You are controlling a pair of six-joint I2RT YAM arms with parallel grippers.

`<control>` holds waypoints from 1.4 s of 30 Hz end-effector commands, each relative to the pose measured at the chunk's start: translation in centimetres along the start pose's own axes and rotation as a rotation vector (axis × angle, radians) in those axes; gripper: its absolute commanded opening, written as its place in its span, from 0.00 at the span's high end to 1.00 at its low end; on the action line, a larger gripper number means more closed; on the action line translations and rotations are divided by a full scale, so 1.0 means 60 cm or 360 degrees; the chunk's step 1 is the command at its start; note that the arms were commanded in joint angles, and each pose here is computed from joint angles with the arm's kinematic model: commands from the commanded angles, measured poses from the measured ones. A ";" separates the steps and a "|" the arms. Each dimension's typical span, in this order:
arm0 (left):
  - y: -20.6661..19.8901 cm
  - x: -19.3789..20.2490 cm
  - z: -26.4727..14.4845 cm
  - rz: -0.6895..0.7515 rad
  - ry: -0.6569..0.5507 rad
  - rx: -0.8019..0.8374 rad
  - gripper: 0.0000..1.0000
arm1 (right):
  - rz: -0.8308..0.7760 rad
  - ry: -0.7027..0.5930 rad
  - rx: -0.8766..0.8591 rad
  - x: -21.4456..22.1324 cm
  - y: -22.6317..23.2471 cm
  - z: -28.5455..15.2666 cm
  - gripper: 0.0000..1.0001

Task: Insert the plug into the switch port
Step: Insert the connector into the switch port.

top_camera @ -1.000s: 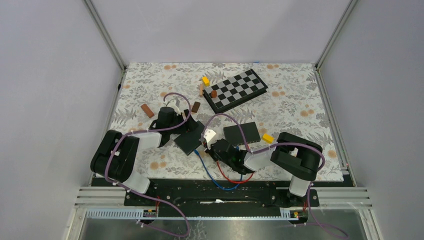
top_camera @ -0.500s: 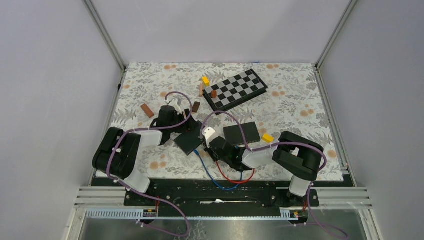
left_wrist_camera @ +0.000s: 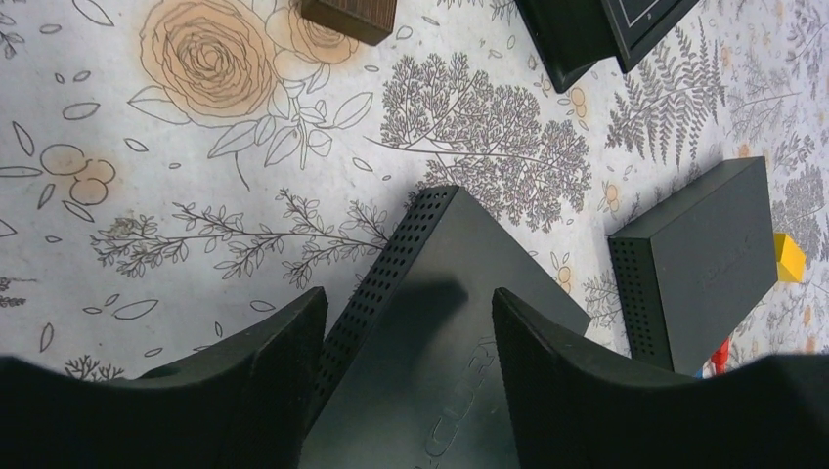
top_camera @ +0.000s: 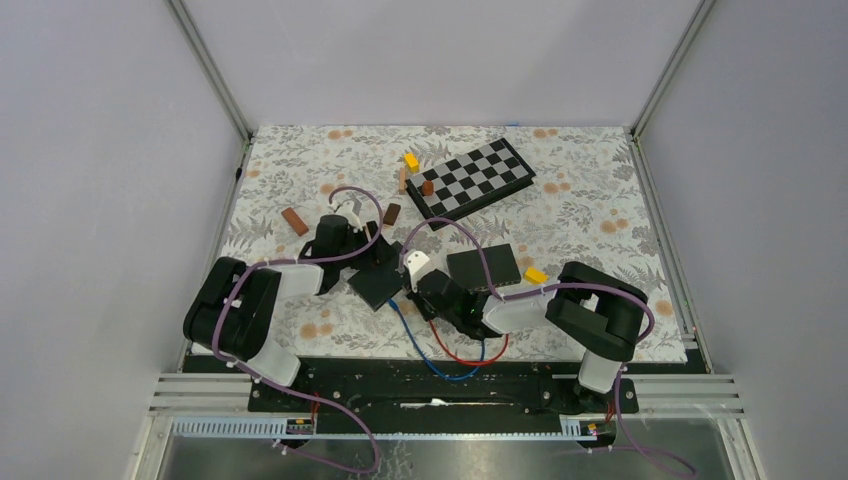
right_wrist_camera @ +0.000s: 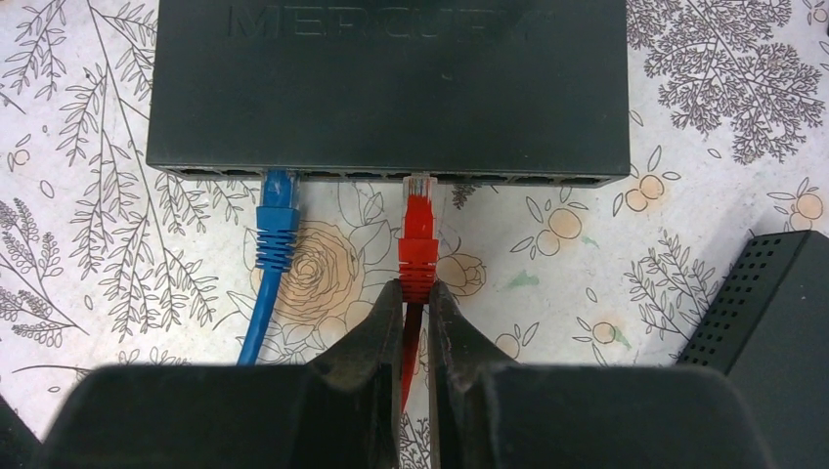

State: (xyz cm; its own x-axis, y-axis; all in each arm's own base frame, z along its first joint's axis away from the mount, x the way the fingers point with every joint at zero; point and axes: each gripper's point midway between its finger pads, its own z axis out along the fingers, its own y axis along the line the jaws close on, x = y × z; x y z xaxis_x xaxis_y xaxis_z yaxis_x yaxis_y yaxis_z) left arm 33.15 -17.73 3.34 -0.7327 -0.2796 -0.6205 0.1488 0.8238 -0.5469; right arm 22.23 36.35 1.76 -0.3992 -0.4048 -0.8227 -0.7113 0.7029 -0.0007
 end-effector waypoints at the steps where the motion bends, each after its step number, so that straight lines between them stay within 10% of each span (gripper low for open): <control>1: 0.014 0.054 -0.009 -0.0066 0.0169 -0.0016 0.36 | 0.0042 -0.0089 -0.0035 -0.045 0.009 0.006 1.00; 42: 0.023 0.076 0.000 -0.0099 0.0261 -0.0027 0.43 | -0.0012 -0.0268 -0.0009 -0.099 0.000 -0.004 1.00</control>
State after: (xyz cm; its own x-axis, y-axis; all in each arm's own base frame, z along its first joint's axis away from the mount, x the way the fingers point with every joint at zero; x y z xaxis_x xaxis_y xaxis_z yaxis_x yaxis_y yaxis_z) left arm 33.21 -17.84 3.00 -0.7401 -0.2876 -0.6078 0.1506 0.8101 -0.5667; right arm 22.25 36.76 1.43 -0.3835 -0.4512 -0.8058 -0.7365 0.6759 -0.0280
